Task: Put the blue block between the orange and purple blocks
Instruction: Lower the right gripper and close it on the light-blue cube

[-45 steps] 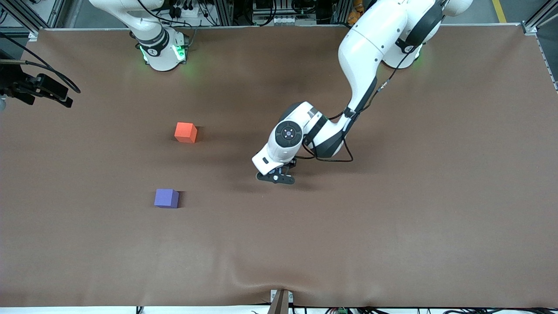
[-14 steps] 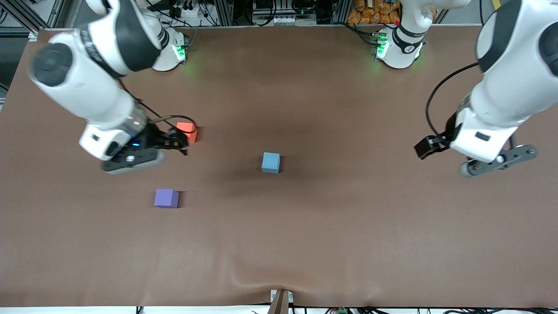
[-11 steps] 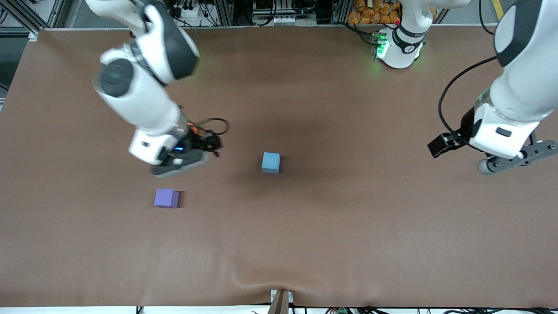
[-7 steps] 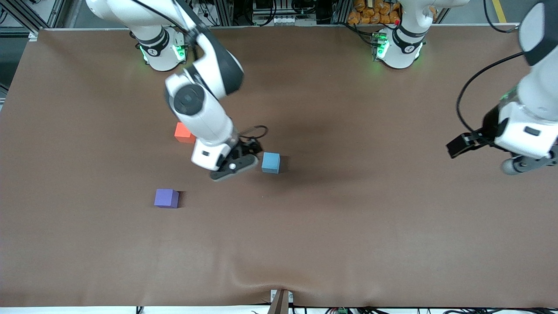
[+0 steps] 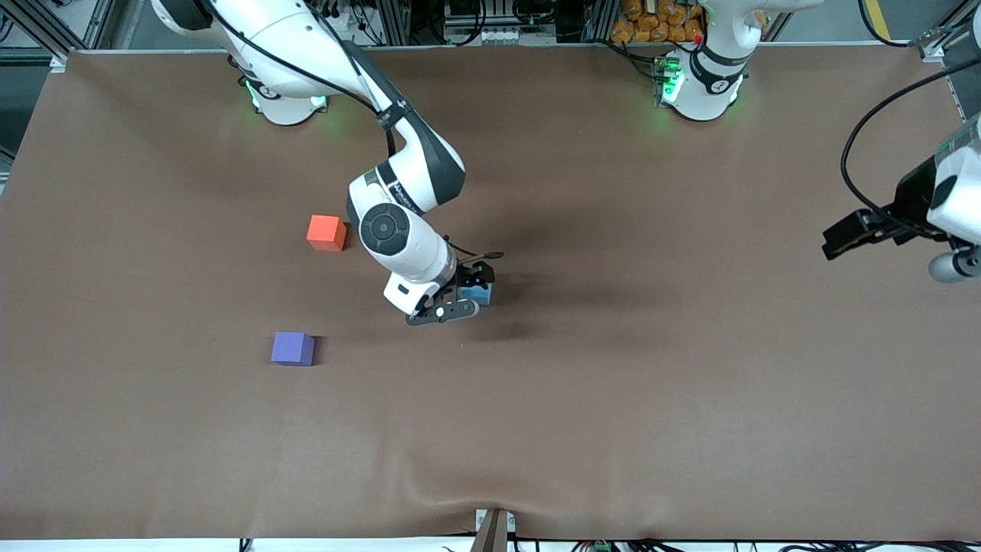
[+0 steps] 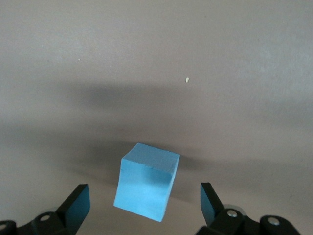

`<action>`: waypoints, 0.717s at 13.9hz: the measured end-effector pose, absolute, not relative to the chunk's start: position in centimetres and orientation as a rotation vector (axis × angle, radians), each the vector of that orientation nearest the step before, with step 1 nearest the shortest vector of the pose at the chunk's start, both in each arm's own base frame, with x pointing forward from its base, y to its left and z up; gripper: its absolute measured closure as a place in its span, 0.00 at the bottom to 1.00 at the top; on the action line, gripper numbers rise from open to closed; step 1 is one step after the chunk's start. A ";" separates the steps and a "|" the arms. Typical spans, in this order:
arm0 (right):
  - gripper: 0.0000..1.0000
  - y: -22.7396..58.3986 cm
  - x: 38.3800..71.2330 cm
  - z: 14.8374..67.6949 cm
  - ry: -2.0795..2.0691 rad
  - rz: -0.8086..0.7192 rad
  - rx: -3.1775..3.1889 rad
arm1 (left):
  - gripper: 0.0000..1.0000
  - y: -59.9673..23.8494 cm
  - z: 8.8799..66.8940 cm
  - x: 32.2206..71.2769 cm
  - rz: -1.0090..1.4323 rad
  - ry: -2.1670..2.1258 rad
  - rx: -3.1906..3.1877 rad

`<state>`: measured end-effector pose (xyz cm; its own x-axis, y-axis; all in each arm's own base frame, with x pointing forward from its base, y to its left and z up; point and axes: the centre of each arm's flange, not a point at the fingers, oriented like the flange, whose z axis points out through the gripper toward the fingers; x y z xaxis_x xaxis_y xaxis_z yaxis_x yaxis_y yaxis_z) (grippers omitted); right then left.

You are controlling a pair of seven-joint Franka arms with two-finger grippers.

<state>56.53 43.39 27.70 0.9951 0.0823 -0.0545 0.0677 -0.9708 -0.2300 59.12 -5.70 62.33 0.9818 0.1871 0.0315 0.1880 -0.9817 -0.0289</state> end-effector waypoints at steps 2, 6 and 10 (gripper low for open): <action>0.00 45.2 55.2 27.7 -0.059 0.111 -2.914 | 0.00 -5.3 62.1 57.5 -0.034 -0.276 -3.093; 0.00 46.2 54.0 25.7 0.043 0.123 -2.981 | 0.00 -4.1 61.5 55.7 -0.065 -0.247 -3.103; 0.00 46.5 53.4 23.1 0.190 0.157 -3.019 | 0.00 -4.0 60.7 55.1 -0.063 -0.250 -3.143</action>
<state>53.38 46.52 23.10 0.9868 -0.1188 -0.1102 -0.1305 -0.9858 -0.1059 55.05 -4.01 60.70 0.9866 0.1585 0.0389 0.1580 -0.9873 0.0153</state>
